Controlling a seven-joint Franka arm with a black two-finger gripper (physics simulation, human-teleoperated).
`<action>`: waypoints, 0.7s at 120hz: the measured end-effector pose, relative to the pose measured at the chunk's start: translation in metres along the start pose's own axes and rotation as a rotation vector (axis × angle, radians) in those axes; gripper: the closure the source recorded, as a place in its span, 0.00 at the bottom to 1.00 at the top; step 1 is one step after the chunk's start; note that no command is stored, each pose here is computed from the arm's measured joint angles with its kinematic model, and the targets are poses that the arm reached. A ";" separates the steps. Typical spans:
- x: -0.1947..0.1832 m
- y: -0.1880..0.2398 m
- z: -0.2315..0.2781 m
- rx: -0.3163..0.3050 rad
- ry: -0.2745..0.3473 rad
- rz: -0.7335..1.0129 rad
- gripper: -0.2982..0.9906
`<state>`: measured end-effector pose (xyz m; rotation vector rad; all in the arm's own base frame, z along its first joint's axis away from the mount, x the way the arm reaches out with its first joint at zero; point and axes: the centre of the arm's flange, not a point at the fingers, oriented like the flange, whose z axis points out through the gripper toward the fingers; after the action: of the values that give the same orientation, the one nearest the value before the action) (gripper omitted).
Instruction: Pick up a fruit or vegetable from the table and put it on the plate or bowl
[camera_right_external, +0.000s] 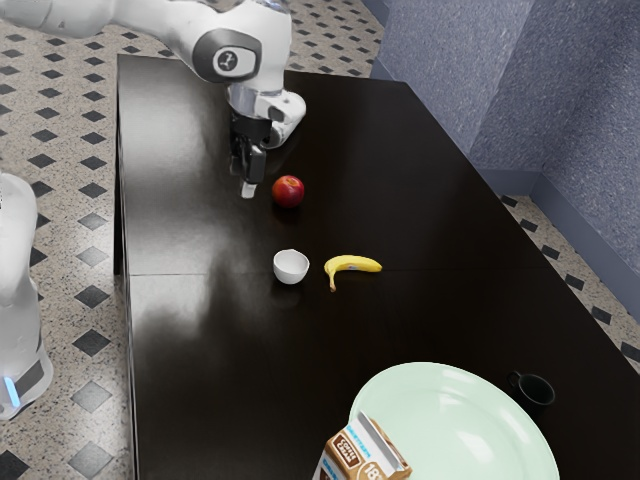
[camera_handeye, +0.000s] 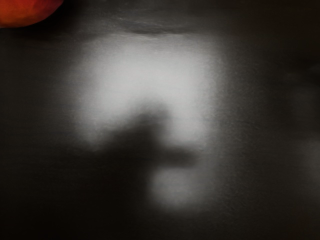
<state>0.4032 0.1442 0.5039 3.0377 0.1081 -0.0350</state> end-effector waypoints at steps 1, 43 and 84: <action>0.003 -0.001 0.003 0.005 0.004 -0.003 0.25; 0.048 -0.072 0.036 0.100 0.237 -0.134 0.26; 0.065 -0.073 0.046 0.123 0.291 -0.142 0.26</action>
<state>0.4614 0.2167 0.4496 3.1289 0.3566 0.4052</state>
